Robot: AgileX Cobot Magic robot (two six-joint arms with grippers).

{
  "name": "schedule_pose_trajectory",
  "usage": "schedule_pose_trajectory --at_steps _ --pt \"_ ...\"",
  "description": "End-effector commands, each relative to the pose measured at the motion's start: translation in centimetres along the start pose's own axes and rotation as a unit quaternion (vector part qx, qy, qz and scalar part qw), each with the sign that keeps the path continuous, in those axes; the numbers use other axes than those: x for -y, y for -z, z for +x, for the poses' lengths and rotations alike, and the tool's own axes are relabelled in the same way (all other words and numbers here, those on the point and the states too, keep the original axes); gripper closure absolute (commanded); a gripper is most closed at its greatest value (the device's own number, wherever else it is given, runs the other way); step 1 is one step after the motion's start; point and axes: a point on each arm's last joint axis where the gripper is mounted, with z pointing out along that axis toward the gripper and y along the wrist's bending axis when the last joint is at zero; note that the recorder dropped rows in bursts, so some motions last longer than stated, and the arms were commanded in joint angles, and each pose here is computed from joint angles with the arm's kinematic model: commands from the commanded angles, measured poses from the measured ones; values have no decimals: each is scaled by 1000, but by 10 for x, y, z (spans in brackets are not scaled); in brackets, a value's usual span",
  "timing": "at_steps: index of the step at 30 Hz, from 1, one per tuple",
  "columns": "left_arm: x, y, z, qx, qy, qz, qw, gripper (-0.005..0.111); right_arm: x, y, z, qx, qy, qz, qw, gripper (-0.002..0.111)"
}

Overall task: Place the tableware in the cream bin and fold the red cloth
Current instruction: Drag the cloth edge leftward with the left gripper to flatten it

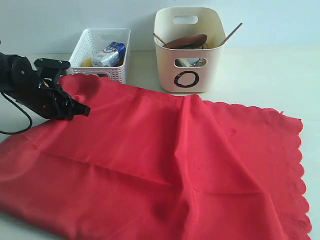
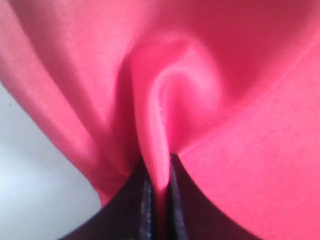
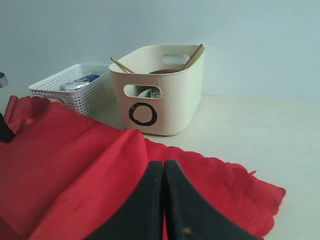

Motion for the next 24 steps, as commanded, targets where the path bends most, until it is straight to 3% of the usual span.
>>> schedule_pose_trajectory --at_steps 1,12,24 --pt "-4 -29 62 -209 8 11 978 107 0 0 1 2 0 -1 1000 108" --pt "-37 4 64 -152 79 -11 985 107 0 0 1 2 0 -1 1000 108" --pt "-39 28 58 -111 85 -15 990 107 0 0 1 2 0 -1 1000 108"
